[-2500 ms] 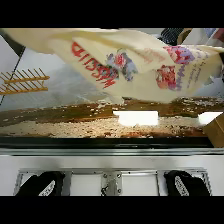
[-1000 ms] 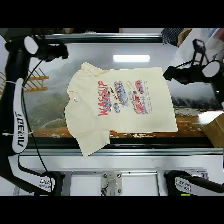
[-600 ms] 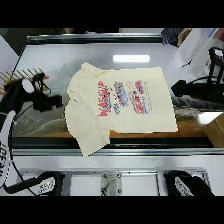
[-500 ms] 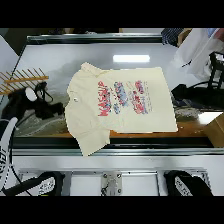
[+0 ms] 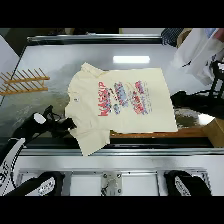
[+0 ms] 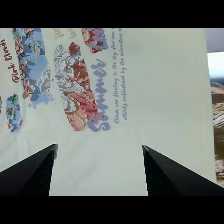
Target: Fold the clothes and pants, and hang the long-sleeved shirts on hangers.
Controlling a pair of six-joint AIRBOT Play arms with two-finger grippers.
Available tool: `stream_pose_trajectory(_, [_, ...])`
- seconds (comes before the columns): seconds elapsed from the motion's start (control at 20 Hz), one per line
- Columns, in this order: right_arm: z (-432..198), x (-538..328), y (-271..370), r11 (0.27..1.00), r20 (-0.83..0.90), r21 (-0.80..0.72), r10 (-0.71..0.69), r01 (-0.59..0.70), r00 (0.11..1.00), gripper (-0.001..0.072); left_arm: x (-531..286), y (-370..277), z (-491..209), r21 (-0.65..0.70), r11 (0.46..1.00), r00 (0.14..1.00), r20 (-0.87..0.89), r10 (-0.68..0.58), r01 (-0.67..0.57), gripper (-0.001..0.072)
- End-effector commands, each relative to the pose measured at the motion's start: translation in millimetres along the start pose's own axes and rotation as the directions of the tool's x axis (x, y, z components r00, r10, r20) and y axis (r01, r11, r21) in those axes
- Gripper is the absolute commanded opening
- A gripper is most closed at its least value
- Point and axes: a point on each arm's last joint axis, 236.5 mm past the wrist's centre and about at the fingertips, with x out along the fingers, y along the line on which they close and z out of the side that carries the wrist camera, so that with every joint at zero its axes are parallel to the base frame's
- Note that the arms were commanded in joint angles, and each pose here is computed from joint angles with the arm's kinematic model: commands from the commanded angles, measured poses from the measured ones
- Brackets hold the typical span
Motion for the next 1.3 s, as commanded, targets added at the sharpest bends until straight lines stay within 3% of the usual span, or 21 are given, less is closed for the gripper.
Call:
stream_pose_trajectory(0.0, [-2,0,1,0.999,-0.004,0.033,0.006,-0.005,1.0,0.0582,14,-22,-3,-0.015,0.998,0.997,0.049,-0.06,0.061,0.0549])
stream_pose_trajectory(0.05, [-5,0,-1,0.999,-0.016,0.039,-0.002,0.003,1.0,0.0582,14,-29,-1,0.017,0.998,0.996,0.06,-0.063,0.062,0.0547])
stream_pose_trajectory(0.1, [-12,0,-8,0.999,-0.046,0.032,-0.029,0.031,0.999,0.0582,11,-35,2,0.034,0.997,0.995,0.067,-0.068,0.066,0.0389])
stream_pose_trajectory(0.15, [-22,-1,-21,0.996,-0.088,0.053,-0.069,0.074,0.994,0.0583,7,-40,6,0.051,0.996,0.995,0.071,-0.075,0.072,0.0058])
stream_pose_trajectory(0.2, [-36,-1,-39,0.988,-0.141,0.089,-0.11,0.124,0.984,0.0583,1,-44,10,0.08,0.995,0.994,0.079,-0.071,0.065,0.0009])
stream_pose_trajectory(0.35, [-99,3,-103,0.926,-0.314,0.257,-0.189,0.275,0.93,0.0583,-22,-44,19,0.193,0.981,0.992,0.121,-0.033,0.009,0.0009])
stream_pose_trajectory(0.5, [-178,15,-157,0.753,-0.459,0.504,-0.181,0.423,0.87,0.0584,-40,-44,19,0.272,0.962,0.988,0.155,-0.021,-0.022,0.0009])
stream_pose_trajectory(0.6, [-214,32,-167,0.63,-0.476,0.642,-0.12,0.437,0.871,0.0584,-46,-46,18,0.288,0.957,0.986,0.165,-0.028,-0.021,0.0009])
stream_pose_trajectory(0.75, [-220,69,-162,0.542,-0.372,0.766,-0.063,0.345,0.926,0.0583,-48,-47,18,0.29,0.957,0.985,0.169,-0.032,-0.019,0.0009])
stream_pose_trajectory(0.95, [-199,104,-145,0.571,-0.265,0.787,-0.028,0.233,0.964,0.058,-48,-47,18,0.29,0.957,0.985,0.168,-0.032,-0.019,0.0009])
stream_pose_trajectory(1.25, [-195,139,-121,0.666,-0.257,0.715,-0.035,0.214,0.966,0.0579,-48,-47,18,0.29,0.957,0.985,0.168,-0.032,-0.019,0.0009])
